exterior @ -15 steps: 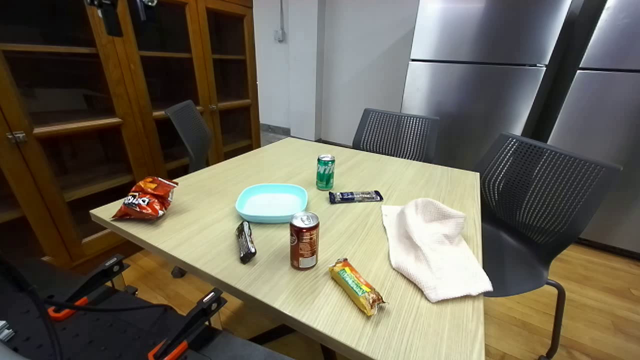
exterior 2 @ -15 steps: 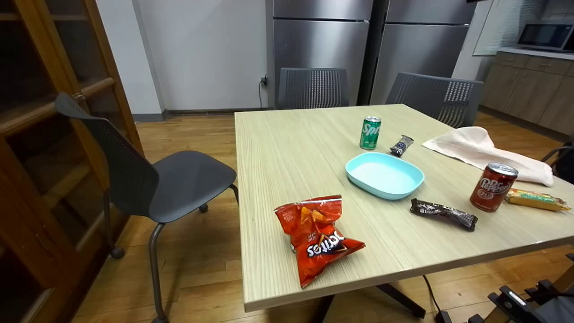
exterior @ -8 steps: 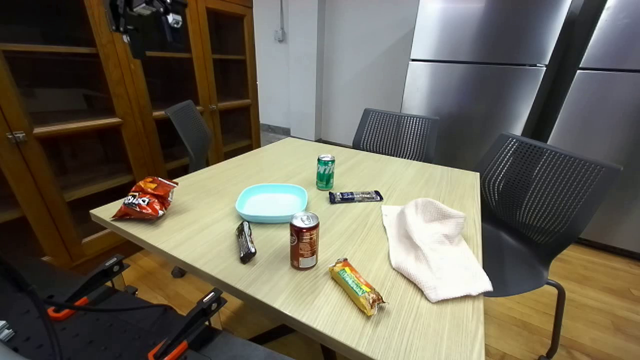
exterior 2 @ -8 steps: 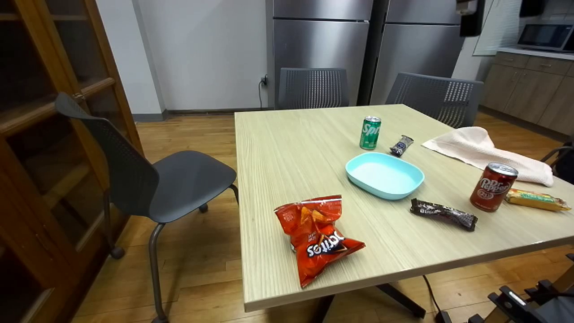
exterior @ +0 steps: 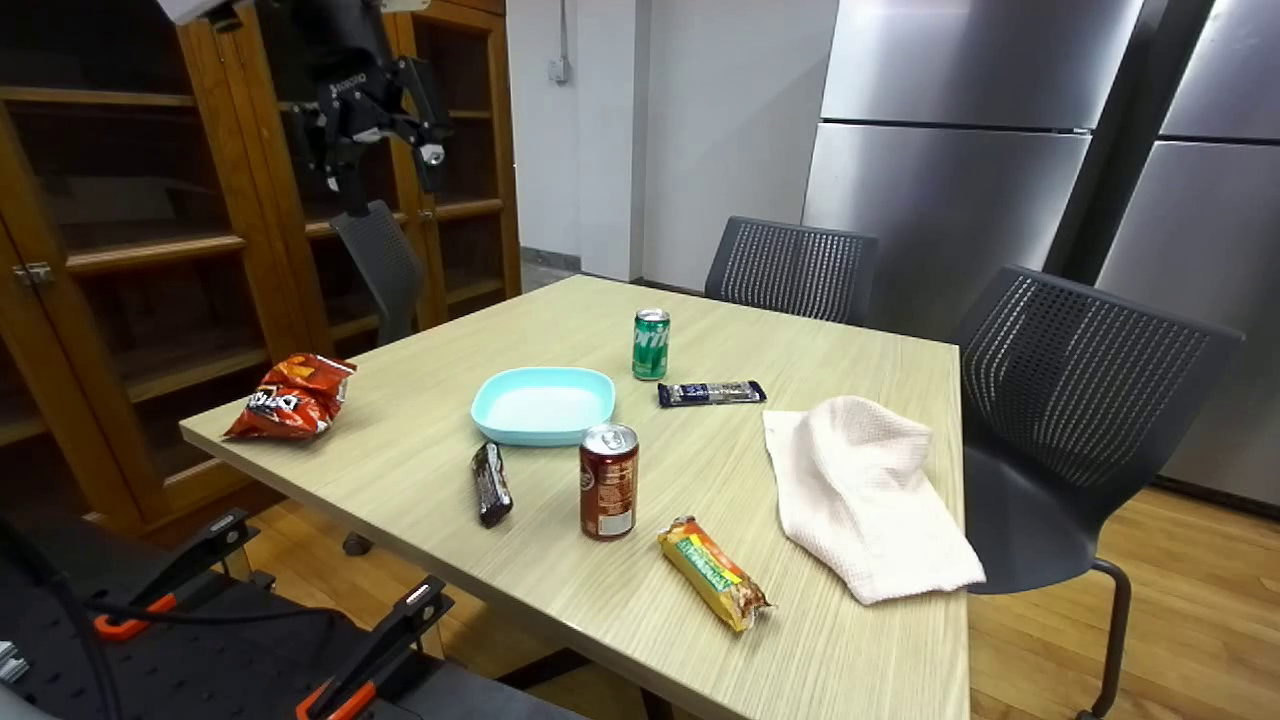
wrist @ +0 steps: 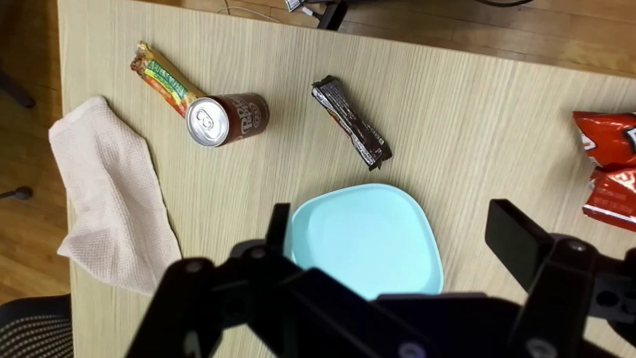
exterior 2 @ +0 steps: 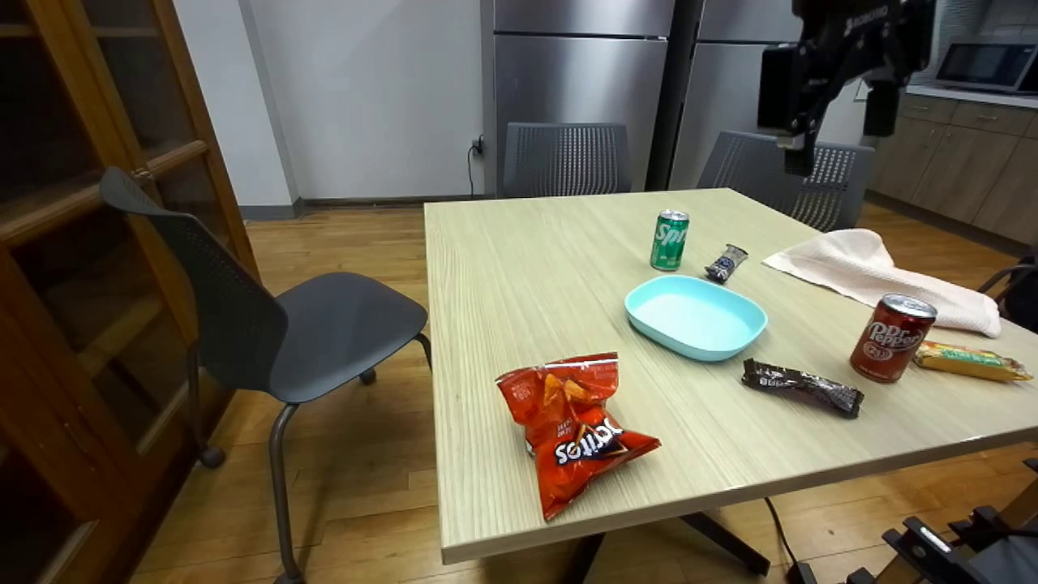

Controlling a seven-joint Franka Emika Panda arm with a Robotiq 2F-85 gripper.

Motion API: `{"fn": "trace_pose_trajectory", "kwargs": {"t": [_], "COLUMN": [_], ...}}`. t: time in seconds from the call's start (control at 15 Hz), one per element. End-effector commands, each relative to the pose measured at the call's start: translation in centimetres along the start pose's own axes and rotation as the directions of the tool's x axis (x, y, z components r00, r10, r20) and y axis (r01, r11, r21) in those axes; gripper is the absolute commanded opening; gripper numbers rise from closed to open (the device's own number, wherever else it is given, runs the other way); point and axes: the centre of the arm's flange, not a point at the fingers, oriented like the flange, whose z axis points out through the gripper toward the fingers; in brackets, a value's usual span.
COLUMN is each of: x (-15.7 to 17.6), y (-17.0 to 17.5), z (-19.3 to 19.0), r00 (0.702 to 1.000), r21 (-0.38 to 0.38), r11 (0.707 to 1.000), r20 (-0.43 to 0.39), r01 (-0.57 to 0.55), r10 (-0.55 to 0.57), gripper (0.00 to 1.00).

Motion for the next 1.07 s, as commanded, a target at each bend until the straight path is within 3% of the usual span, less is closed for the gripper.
{"fn": "trace_pose_trajectory", "kwargs": {"t": [0.0,0.4,1.0], "x": [1.9,1.8,1.9], "y": [0.7,1.0,1.0], "z": [3.2,5.4,5.4], "r00": [0.999,0.998,0.998], "r21": [-0.010,-0.016,-0.017], "r11": [0.999,1.000,1.000], "r20": [0.010,0.064,0.064], "r01": [0.038,0.020,0.020], "r10": [-0.038,-0.018,-0.019], "gripper": [1.00,1.00,1.00]}}
